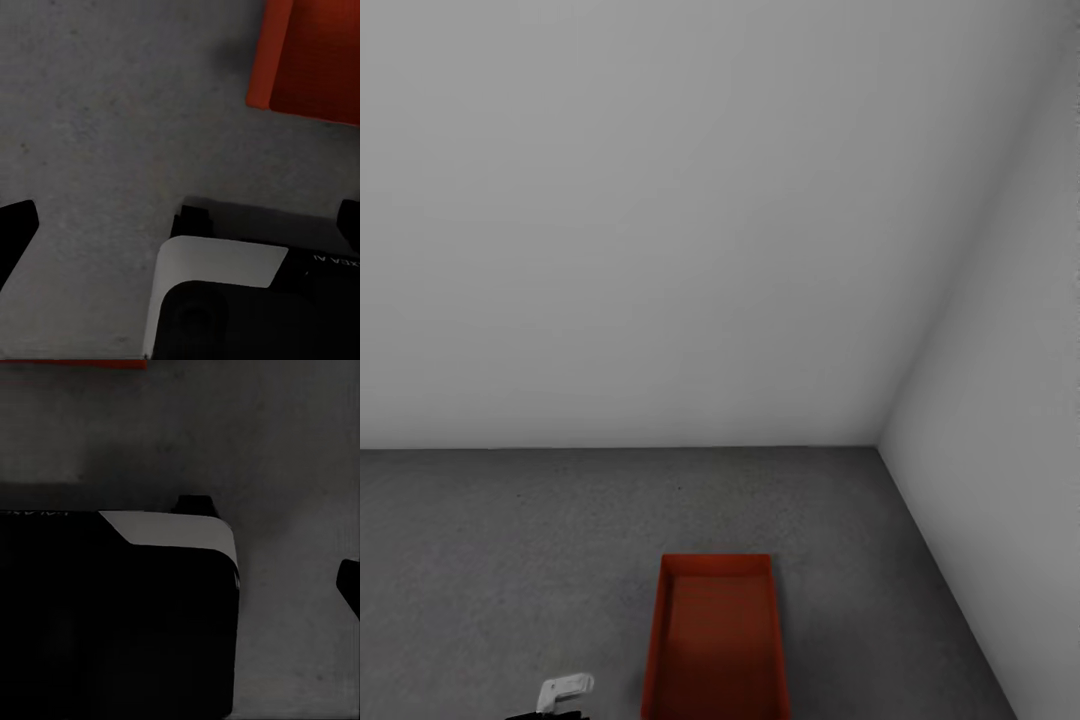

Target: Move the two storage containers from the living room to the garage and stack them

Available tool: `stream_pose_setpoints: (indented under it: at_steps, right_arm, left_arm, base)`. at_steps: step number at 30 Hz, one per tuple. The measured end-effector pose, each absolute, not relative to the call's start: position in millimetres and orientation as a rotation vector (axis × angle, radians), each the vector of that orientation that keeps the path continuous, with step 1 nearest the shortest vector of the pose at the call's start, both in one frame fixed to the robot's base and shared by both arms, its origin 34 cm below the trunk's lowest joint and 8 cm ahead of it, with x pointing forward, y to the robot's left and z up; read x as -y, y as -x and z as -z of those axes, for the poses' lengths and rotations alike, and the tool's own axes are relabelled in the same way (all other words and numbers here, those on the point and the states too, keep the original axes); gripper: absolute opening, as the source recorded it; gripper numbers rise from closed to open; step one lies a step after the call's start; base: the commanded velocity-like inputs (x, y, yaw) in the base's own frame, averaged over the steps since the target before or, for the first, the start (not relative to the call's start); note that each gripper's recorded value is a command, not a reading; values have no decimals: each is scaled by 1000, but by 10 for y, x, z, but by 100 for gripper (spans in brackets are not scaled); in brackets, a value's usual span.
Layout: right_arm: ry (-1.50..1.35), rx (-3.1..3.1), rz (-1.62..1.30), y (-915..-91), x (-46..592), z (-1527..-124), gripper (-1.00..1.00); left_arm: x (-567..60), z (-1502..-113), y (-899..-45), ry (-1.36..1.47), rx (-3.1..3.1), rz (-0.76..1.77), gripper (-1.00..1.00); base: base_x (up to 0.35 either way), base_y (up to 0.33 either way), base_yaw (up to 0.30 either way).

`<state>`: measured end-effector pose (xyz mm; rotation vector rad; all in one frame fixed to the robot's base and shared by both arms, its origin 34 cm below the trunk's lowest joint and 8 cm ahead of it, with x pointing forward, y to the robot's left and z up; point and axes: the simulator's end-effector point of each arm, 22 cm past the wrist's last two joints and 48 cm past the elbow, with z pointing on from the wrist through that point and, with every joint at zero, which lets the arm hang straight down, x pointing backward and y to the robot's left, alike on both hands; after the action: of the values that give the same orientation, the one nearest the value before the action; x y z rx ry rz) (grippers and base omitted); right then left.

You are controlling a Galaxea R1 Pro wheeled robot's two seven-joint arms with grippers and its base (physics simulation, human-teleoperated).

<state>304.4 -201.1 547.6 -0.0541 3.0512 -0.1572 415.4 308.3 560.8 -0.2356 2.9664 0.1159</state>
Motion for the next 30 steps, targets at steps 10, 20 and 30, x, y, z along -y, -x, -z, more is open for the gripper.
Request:
stream_pose_setpoints:
  at_steps: [10,20,30]
  right_arm:
    - [51,-3062,29,-2439,1927,-5565,100]
    - [76,-3072,23,-2261,1998,-5666,100]
    - [73,-3073,35,-2253,2041,-5668,100]
  left_arm:
    - [-3097,-5637,-3559,228,-3000,-113,100]
    - [-3045,-5739,-3437,224,-2990,-39,100]
    - [-3034,-5748,-3458,219,-2985,-37,100]
  base:
    - [0,0,-97]
    - [0,0,-106]
    - [-1,0,-19]
